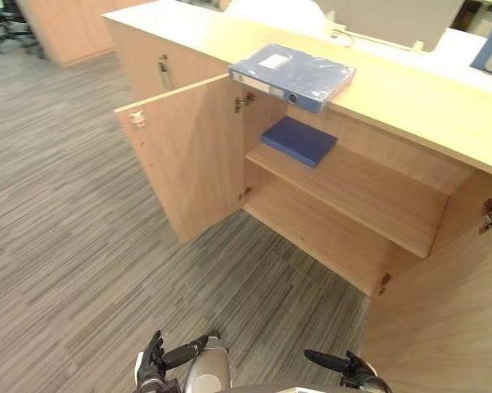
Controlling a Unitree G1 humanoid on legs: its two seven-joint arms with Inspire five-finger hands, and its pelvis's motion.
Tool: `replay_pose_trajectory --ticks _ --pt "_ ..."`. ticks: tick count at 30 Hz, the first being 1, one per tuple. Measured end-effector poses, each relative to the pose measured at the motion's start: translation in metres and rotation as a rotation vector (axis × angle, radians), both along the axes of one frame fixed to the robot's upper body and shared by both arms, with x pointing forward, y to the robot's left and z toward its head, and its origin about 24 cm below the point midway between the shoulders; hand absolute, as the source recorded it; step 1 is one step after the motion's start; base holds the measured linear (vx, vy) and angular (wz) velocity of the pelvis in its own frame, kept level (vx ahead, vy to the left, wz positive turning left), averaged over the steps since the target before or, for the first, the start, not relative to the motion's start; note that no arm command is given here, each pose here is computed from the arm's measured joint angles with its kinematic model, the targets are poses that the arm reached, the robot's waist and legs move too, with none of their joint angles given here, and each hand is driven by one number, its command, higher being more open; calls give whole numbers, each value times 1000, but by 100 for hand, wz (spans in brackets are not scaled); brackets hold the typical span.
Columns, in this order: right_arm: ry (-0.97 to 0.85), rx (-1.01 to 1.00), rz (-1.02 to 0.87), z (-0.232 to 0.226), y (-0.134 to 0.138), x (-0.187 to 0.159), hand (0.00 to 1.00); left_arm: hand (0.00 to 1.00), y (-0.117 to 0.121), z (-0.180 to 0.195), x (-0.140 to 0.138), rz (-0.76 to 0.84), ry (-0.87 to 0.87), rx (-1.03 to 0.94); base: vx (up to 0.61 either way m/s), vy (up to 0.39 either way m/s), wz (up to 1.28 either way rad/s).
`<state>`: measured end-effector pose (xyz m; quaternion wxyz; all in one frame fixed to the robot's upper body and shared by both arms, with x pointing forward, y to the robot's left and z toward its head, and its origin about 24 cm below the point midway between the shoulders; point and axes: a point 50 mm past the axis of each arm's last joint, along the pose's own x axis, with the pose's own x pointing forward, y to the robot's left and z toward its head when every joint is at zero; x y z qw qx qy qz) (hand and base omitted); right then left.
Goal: Walk over to the cabinet, pick up the folder, carry it to the office cabinet, place the folder inside the office cabinet, then close the office cabinet door
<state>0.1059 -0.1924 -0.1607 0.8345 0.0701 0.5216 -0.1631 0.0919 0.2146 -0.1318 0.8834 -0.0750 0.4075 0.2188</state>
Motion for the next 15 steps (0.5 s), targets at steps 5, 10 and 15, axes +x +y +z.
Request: replay_pose_trajectory --ticks 5,10,15 --pt "-72 51 19 5 20 14 100 100 5 2 7 33 -20 5 401 340 -89" --pt "-83 57 24 5 18 16 100 100 -4 -1 8 -3 2 -7 181 305 -78" --pt "-108 59 36 7 18 22 100 100 4 -4 6 -144 69 75 140 138 -42"
